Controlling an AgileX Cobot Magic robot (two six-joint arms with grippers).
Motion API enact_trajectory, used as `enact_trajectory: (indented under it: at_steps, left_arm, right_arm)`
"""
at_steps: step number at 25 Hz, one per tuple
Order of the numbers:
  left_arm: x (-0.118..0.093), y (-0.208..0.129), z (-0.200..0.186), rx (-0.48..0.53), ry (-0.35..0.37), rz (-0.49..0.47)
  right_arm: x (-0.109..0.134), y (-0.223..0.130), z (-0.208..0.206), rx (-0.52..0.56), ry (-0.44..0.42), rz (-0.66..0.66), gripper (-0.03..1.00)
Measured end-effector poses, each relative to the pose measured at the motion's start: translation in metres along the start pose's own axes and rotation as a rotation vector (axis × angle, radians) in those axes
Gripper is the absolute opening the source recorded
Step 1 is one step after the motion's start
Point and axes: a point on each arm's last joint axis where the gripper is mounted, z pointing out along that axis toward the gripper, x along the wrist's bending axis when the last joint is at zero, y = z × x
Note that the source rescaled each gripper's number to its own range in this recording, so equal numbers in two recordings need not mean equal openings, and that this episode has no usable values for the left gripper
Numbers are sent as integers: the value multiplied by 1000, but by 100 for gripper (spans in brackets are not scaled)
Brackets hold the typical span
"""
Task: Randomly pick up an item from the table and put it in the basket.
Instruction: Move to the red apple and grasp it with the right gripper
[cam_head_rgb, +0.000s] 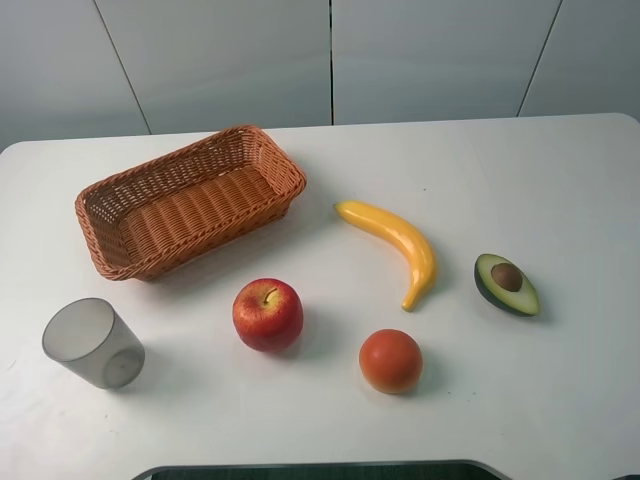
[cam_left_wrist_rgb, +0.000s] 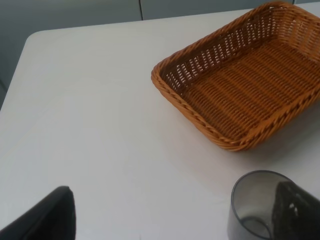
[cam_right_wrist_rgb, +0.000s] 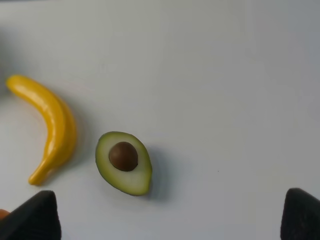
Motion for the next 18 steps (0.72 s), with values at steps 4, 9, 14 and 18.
enact_trajectory:
  at_steps: [4,9,14,18]
  left_arm:
    - [0,0,0,0,0,0]
    - [0,0,0,0,0,0]
    - [0,0,0,0,0,0]
    - [0,0,0,0,0,0]
  right_arm:
    - [0,29,12,91,5,-79,72]
    - [13,60,35,211,118,-268,72]
    - [42,76,70,350,235,-454,79]
    - [76,80,98,421,318,-584,98]
